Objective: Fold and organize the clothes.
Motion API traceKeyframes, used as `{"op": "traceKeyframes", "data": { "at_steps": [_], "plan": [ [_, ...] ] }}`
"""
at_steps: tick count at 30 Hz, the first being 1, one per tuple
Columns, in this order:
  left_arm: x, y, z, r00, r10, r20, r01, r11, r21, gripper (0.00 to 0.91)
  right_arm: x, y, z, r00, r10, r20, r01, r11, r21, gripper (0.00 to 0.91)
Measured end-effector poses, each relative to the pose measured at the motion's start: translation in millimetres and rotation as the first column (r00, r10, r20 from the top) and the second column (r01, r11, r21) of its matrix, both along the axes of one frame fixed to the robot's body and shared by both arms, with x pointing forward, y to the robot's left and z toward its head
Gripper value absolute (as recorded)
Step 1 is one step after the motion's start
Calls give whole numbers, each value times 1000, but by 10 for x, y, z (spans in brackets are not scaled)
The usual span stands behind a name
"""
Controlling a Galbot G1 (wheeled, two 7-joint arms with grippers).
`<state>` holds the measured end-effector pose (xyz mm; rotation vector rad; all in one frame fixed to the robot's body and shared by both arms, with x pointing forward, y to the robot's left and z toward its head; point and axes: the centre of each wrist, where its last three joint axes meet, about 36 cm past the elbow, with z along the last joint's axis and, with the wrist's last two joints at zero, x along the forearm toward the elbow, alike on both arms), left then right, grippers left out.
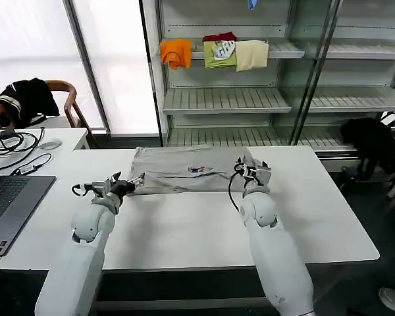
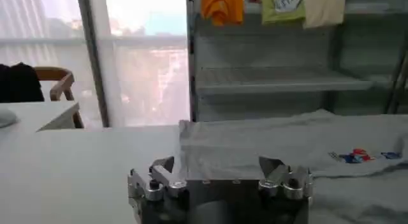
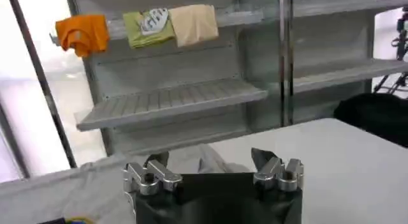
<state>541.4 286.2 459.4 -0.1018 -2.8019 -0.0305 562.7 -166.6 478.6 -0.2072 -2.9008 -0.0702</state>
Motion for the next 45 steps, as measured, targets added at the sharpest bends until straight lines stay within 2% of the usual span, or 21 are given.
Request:
{"op": "traceKeyframes", "data": {
  "at_steps": [3, 14, 25, 37, 39, 43, 45],
  "plan": [
    [-65, -25, -2, 1000, -6, 2, 6, 1000, 5, 907, -62, -65, 18, 1000, 0, -5, 0, 1000, -28, 907],
    [-134, -51, -42, 1000, -7, -4, 7, 1000, 27, 907, -197, -268, -118, 998, -5, -58, -1, 995, -97, 907],
    [-108, 41, -156, 999, 23, -34, -21, 999, 46, 907, -184, -290, -236, 995, 9, -97, -21, 991, -133, 907],
    [-6, 85, -246, 997, 46, -54, -44, 998, 50, 907, -143, -276, -411, 989, 20, -150, -41, 989, -140, 907],
    [0, 88, -274, 997, 46, -62, -43, 998, 50, 846, -137, -267, -432, 987, 23, -156, -45, 989, -139, 907],
    [8, 105, -318, 996, 48, -74, -44, 998, 53, 806, -129, -243, -473, 985, 29, -168, -53, 989, -136, 907],
    [8, 109, -342, 996, 48, -81, -43, 998, 56, 725, -127, -230, -490, 984, 33, -173, -56, 990, -133, 907]
  ]
}}
